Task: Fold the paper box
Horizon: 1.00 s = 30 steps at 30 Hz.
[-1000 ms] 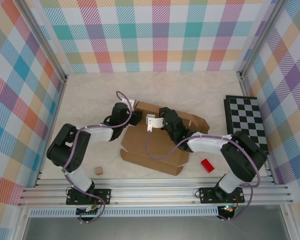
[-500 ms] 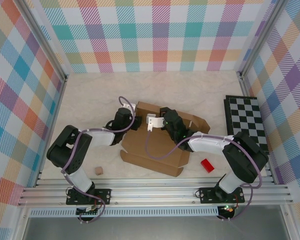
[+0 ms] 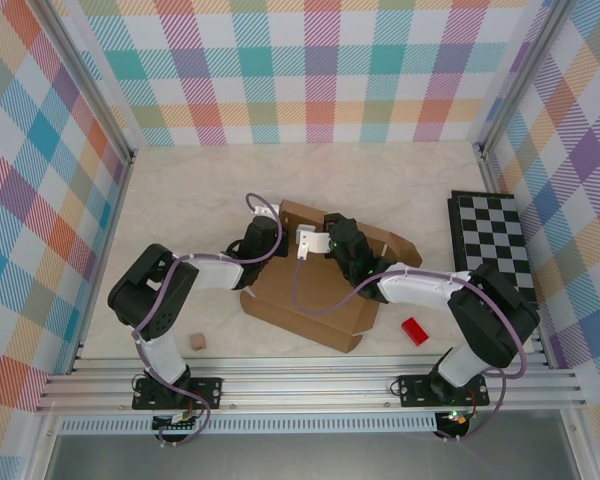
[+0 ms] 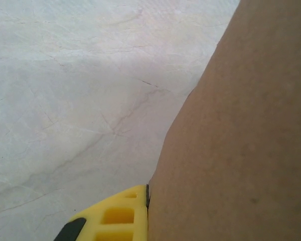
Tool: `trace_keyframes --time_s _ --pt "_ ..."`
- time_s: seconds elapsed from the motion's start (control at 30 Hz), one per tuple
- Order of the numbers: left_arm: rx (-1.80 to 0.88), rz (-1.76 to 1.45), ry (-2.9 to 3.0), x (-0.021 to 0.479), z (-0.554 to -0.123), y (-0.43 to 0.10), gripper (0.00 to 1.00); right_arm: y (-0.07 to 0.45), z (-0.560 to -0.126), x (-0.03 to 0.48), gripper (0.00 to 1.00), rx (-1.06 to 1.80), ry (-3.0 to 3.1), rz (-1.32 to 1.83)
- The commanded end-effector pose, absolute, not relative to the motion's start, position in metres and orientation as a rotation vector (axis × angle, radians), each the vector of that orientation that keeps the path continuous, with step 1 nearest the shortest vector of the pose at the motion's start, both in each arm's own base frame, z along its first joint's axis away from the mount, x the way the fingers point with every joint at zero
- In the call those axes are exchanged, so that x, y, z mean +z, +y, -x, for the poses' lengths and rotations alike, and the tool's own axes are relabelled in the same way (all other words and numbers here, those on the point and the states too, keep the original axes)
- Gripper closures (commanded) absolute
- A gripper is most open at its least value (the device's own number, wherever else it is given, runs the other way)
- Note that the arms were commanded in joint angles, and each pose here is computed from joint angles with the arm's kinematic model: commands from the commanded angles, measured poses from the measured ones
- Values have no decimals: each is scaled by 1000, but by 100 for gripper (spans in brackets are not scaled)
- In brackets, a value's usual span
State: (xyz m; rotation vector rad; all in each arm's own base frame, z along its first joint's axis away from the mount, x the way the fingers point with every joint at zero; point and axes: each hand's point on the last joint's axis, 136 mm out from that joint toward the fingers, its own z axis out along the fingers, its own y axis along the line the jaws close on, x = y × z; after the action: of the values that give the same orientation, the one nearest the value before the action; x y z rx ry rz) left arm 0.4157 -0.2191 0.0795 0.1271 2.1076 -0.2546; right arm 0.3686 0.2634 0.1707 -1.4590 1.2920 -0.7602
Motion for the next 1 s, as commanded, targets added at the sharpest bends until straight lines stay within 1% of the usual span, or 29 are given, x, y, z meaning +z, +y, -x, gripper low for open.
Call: trace_keyframes --time_s 0.0,0.03,0.07,0.13,0.33,0.43,0.57,0.8,0.83,0.97 --pt "-59 -170 2186 57 -411 -196 72 271 -350 139 100 -678 1300 1607" --pt "-92 -180 2177 63 -411 -200 60 271 -350 139 100 -677 1301 1608" --pt "-117 -193 2175 67 -410 -203 51 271 -351 139 100 -678 1303 1606" --pt "-157 -213 2169 75 -407 -206 47 270 -353 140 100 -671 1317 1591" --pt "-326 -235 2139 108 -393 -209 38 264 -357 143 100 -664 1353 1569" --pt "-331 -212 2099 126 -390 -203 38 263 -356 142 100 -663 1353 1574" --pt "-361 -214 2038 146 -398 -208 38 264 -357 146 100 -660 1354 1562" --pt "-333 -234 2017 144 -417 -216 44 263 -356 152 100 -649 1360 1544" --pt "-325 -227 2016 144 -419 -215 45 262 -355 153 100 -649 1362 1543" --pt "-316 -182 1997 151 -425 -214 62 262 -352 145 100 -675 1334 1593"
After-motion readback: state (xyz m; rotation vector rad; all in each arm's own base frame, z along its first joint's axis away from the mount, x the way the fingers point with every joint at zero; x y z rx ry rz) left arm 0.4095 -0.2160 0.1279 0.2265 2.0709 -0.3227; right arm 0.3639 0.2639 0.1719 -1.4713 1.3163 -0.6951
